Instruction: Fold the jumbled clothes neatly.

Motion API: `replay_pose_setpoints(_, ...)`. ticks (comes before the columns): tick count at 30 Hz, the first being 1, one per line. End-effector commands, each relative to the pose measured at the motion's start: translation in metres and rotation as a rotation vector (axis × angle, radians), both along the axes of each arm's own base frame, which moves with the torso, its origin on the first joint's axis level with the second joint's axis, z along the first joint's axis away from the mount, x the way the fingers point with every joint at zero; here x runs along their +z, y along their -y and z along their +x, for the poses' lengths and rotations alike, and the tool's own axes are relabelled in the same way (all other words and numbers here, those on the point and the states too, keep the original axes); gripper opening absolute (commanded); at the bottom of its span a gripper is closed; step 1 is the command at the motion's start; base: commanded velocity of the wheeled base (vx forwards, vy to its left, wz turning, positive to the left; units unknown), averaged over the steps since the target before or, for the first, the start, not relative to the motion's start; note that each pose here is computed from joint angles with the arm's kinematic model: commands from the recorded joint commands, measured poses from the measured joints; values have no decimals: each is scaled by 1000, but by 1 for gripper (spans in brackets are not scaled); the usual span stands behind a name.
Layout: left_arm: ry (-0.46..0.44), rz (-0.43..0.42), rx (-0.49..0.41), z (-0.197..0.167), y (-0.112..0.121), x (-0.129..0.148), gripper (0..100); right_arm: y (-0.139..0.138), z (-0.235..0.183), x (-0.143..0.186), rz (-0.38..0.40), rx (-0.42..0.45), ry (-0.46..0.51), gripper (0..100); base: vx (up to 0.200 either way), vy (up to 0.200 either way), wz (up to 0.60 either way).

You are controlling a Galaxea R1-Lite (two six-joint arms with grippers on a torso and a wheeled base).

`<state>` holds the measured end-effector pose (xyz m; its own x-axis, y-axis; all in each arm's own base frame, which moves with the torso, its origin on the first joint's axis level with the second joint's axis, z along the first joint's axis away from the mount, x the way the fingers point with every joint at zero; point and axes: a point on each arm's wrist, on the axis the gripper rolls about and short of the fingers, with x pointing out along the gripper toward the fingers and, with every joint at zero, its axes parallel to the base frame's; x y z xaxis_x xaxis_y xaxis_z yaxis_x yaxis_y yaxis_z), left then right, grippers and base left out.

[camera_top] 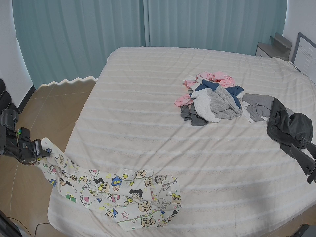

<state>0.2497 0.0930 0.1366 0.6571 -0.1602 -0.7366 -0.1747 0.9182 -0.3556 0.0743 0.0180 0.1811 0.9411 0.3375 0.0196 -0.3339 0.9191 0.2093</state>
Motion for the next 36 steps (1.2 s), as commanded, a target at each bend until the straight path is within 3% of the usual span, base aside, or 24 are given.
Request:
replay_pose_setpoints(1, 11, 30, -69, 0, 74, 20, 0, 0, 0, 0, 1, 1, 1, 100, 0, 0, 0)
replay_pose_setpoints(8, 23, 69, -134, 6, 143, 19, 0, 0, 0, 0, 1, 1, 0, 100, 0, 0, 0)
replay_pose_setpoints(13, 49, 120, -162, 22, 197, -4, 0, 0, 0, 0, 1, 1, 0, 100, 0, 0, 0)
replay_pose_setpoints(18, 75, 82, -237, 24, 239, -17, 0, 0, 0, 0, 1, 1, 1, 100, 0, 0, 0)
replay_pose_setpoints(20, 74, 77, -243, 24, 246, -19, 0, 0, 0, 0, 1, 1, 1, 100, 0, 0, 0)
replay_pose_setpoints(22, 61, 59, -243, 25, 269, -25, 0, 0, 0, 0, 1, 1, 1, 100, 0, 0, 0)
replay_pose_setpoints(28, 31, 25, -241, 23, 295, -37, 0, 0, 0, 0, 1, 1, 0, 100, 0, 0, 0)
replay_pose_setpoints(36, 53, -46, -213, 27, 308, -43, 0, 0, 0, 0, 0, 1, -3, 100, 0, 0, 0)
